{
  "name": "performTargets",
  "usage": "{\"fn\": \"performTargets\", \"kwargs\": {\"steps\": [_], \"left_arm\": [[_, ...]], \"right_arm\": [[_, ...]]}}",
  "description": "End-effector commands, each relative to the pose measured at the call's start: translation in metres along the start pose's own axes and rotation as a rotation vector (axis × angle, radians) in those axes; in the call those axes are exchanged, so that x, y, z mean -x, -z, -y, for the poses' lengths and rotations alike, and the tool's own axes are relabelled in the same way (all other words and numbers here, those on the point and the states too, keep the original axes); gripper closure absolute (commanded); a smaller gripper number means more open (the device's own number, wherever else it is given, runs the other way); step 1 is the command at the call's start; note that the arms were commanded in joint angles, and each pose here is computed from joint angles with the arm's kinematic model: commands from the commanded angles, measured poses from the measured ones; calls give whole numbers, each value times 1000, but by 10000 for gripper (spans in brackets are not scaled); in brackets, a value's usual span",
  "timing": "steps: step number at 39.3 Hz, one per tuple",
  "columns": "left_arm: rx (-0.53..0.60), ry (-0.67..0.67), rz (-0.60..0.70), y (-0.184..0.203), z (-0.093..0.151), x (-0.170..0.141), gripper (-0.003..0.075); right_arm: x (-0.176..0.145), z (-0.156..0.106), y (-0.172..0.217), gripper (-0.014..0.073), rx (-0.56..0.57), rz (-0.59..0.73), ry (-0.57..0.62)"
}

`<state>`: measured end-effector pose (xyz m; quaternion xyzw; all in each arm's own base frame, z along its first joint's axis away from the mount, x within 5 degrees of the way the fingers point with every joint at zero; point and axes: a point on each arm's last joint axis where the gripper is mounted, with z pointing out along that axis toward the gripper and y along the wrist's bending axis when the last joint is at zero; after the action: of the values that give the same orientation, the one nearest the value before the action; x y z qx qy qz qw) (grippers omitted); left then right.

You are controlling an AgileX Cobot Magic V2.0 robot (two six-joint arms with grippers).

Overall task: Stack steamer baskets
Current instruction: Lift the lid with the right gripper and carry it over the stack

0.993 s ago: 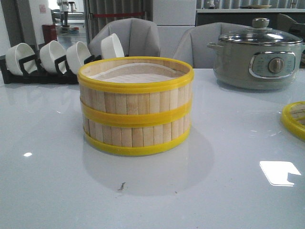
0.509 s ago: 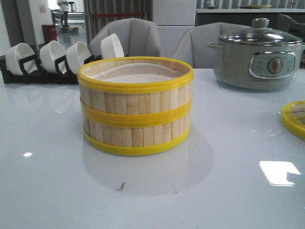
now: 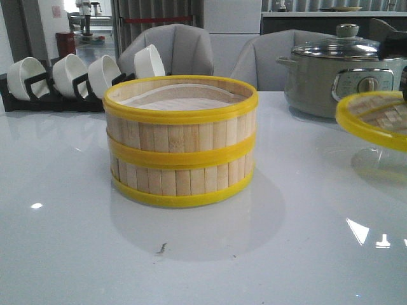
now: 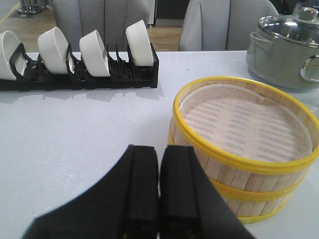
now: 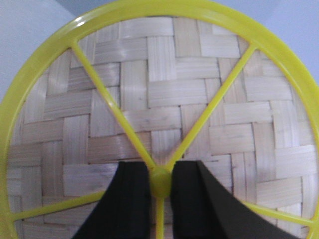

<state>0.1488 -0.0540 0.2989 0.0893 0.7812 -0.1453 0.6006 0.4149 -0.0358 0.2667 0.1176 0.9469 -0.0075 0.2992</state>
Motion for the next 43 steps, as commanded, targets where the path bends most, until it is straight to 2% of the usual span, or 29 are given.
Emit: {"fn": "performTargets", "kwargs": {"steps": [1,11,20,34,38,43], "left_arm": [[-4,10,122,3,1,18,631],[-4,10,122,3,1,18,631],[-4,10,122,3,1,18,631],[-4,10,122,3,1,18,631],[-4,10,122,3,1,18,631],[-4,10,122,3,1,18,631]], "right_arm": [[32,-21,59,539,50,182,41],[48,-91,117,539,181,277,153],[35,-156,149,539,336,323,247],[-17,-250,144,539,480,272,486],[-26,-264,138,539,494,254,512],[-28,-269,132,539,499,254,518]]}}
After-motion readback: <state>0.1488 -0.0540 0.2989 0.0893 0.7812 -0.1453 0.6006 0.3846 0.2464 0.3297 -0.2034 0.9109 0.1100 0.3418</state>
